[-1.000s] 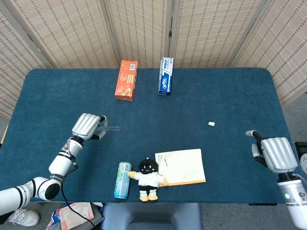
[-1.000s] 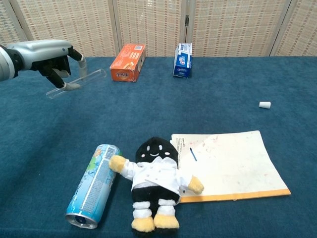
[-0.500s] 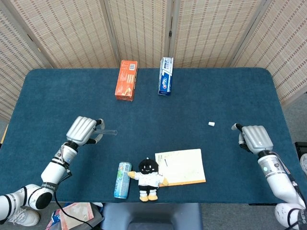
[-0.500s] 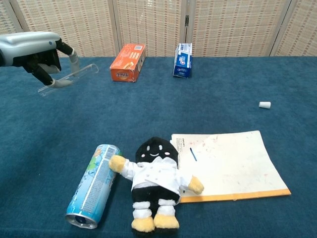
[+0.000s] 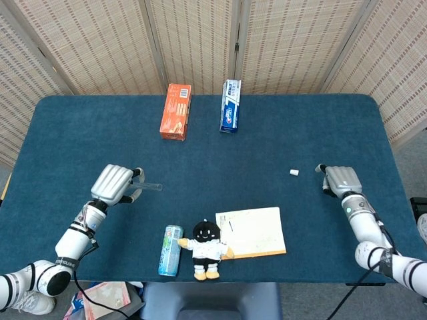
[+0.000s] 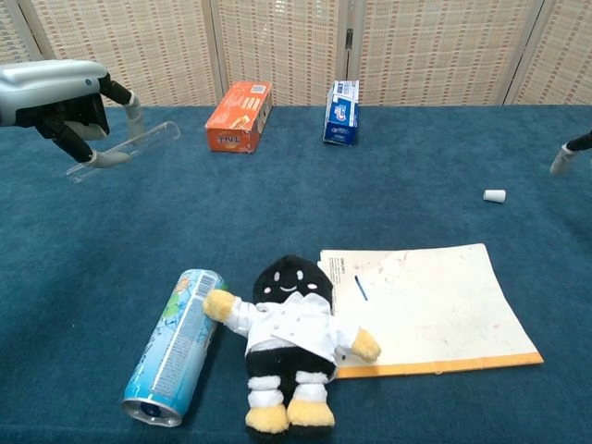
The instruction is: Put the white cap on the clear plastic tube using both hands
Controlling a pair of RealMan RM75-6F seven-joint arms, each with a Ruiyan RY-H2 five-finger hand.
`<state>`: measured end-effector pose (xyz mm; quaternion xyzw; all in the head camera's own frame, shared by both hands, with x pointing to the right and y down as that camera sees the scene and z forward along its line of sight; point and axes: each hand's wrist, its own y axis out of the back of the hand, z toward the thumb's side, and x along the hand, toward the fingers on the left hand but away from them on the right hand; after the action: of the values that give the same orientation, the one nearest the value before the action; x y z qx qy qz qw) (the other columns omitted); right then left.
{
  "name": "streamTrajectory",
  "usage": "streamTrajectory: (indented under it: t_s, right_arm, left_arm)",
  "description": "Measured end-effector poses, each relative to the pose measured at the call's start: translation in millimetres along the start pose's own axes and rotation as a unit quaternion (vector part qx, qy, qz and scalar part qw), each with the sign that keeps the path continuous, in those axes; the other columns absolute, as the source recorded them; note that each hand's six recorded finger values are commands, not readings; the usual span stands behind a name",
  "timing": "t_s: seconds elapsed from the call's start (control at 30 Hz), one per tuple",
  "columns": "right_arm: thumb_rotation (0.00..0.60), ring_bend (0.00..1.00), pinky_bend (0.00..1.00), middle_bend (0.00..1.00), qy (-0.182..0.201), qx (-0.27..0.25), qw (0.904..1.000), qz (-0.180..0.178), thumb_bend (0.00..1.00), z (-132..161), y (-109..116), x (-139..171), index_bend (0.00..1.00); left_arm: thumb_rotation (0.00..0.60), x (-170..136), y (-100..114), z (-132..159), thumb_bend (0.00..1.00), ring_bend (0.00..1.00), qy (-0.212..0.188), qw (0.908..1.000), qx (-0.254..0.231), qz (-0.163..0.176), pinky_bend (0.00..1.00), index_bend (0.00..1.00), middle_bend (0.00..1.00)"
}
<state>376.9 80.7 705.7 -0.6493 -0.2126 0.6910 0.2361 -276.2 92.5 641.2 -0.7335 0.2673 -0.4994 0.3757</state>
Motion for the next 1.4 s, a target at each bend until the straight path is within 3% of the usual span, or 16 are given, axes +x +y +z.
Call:
streamTrajectory:
  t_s: [0.23, 0.6, 1.4]
  right_arm:
    - [0.6, 1.0, 0.94, 1.0, 0.006, 0.011, 0.9996, 0.026, 0.96, 18, -10, -23, 0.22]
    - [0.6, 1.0, 0.94, 1.0, 0.015, 0.022, 0.9987, 0.043, 0.97, 32, -20, -33, 0.22]
    - [0.6, 1.0, 0.94, 1.0, 0.058, 0.048, 0.997, 0.018, 0.97, 72, -1, -35, 0.22]
  left_arm:
    - [0.6, -2, -1, 0, 0.36, 0.97, 0.001, 1.0, 0.0, -0.002, 1.0, 0.58, 1.0]
    - [0.6, -2, -7, 1, 0.36, 0.97, 0.002, 1.0, -0.001, -0.01, 1.0, 0.58, 1.0]
    - [0.6, 0, -14, -2, 0.36, 0.97, 0.002, 0.9999, -0.003, -0.015, 1.0, 0.58, 1.0]
